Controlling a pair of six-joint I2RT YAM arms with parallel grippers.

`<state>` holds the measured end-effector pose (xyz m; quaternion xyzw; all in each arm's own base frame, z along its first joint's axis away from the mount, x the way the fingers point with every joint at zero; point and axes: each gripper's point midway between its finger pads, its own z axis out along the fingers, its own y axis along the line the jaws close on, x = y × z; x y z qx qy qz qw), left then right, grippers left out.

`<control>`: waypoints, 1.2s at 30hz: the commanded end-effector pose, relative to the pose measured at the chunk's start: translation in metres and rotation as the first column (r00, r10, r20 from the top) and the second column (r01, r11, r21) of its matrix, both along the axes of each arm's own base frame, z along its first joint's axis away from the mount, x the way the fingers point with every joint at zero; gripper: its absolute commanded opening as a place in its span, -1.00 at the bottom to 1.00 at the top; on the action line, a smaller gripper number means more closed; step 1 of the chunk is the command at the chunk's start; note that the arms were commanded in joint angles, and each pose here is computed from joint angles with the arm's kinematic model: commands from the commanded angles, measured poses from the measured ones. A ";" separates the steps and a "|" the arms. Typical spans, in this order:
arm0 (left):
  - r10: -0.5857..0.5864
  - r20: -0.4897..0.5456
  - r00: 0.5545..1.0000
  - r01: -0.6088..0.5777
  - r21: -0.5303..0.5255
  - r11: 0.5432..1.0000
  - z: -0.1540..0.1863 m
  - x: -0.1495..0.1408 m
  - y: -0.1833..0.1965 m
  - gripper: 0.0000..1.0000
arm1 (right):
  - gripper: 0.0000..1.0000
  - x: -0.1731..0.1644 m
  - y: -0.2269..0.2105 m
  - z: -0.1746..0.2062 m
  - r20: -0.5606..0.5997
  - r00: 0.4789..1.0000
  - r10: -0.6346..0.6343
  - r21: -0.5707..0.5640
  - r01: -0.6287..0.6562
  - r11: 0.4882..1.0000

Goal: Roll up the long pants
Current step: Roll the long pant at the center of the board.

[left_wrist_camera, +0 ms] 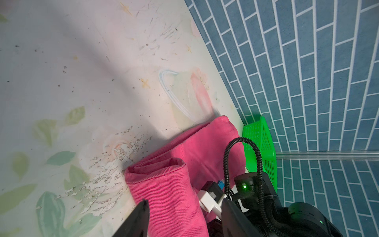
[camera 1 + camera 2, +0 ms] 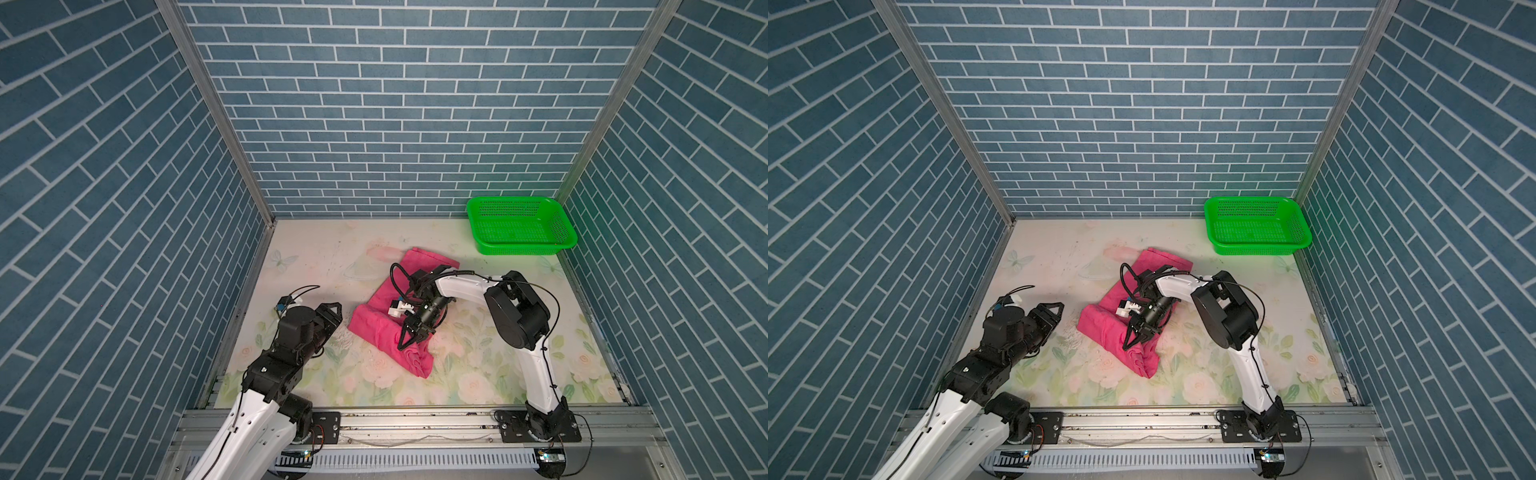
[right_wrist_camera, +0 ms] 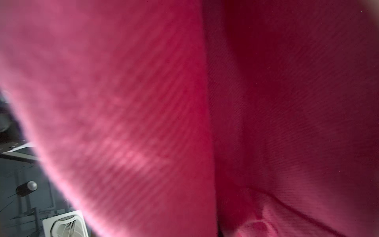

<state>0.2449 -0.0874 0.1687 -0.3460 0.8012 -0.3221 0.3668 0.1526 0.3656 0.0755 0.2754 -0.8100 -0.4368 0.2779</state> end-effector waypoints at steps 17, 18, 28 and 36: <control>-0.044 -0.012 0.999 0.043 -0.094 0.995 -0.046 0.001 -0.064 0.34 | -1.00 0.004 -0.017 -0.023 0.157 0.981 0.114 -0.138 -0.092 0.986; -0.033 -0.002 0.999 0.033 -0.099 0.995 -0.044 0.003 -0.063 0.34 | -1.00 0.005 -0.018 -0.024 0.163 0.980 0.116 -0.143 -0.093 0.985; -0.056 0.026 0.998 0.058 -0.109 0.992 -0.035 0.018 -0.079 0.33 | -1.00 0.008 -0.024 -0.031 0.189 0.973 0.136 -0.189 -0.100 0.977; -0.058 0.040 0.998 0.063 -0.114 0.991 -0.034 0.029 -0.090 0.33 | -1.00 0.010 -0.026 -0.034 0.202 0.968 0.146 -0.214 -0.102 0.971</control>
